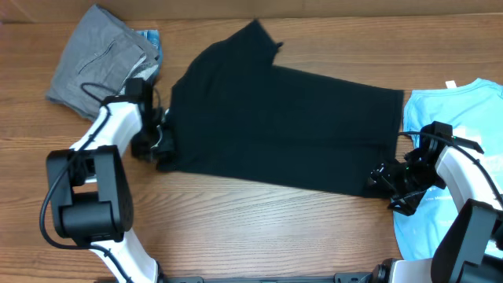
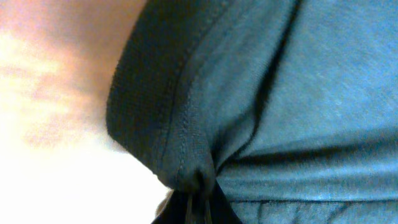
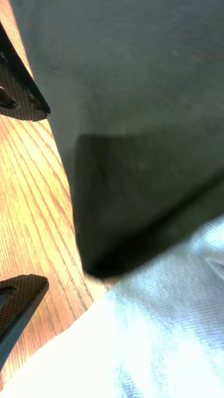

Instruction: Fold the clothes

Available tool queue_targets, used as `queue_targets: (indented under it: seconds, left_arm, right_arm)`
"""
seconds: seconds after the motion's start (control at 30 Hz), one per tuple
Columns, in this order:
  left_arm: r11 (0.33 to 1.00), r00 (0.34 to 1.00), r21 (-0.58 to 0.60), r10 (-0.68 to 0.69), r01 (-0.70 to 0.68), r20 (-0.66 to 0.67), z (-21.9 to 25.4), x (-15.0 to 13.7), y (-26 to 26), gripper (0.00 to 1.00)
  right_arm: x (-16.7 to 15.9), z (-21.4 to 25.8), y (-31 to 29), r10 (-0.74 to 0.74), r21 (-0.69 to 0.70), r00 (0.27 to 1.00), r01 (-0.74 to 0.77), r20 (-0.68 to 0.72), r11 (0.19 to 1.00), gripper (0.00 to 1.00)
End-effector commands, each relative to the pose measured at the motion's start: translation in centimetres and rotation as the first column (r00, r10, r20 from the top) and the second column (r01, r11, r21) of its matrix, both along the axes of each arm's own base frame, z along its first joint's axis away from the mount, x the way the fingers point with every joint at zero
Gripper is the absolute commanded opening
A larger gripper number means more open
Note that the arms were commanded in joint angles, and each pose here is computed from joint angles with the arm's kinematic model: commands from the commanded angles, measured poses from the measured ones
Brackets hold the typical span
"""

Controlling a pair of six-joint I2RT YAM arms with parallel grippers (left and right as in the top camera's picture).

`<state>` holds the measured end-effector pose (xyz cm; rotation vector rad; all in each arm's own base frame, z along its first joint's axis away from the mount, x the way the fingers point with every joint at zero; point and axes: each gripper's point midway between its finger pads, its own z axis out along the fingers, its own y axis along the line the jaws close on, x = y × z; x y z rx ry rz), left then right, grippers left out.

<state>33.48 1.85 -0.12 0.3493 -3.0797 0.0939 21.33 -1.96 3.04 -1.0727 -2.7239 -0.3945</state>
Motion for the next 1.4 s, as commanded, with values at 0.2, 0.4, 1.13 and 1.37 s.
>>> queue_targets:
  seconds: [0.2, 0.4, 1.13, 1.37]
  left_arm:
    - [0.954, 0.945, 0.017, 0.297, -0.298, -0.136, -0.8, -4.5, 6.6, 0.04]
    - [0.957, 0.962, -0.116, 0.253, -0.265, -0.103, -0.6, -3.4, 5.0, 0.27]
    - [0.98, 0.956, -0.093, 0.192, -0.175, 0.222, 11.2, -1.7, 4.6, 0.5]
    - [0.993, 0.968, -0.089, 0.096, -0.078, 0.23, 11.1, -1.5, 3.3, 0.42]
  right_arm:
    - [0.0, 0.0, 0.0, 0.039, -0.008, 0.999, -0.039, 0.009, 0.999, 0.83]
    - [0.9, -0.5, 3.5, 0.125, 0.115, 0.986, -0.138, 0.113, 0.984, 0.66]
    - [-2.5, 0.7, 3.3, 0.036, -0.077, 0.996, -0.043, -0.085, 0.996, 0.64]
    - [4.6, 2.0, 2.6, 0.087, -0.035, 0.969, -0.081, 0.23, 0.996, 0.62]
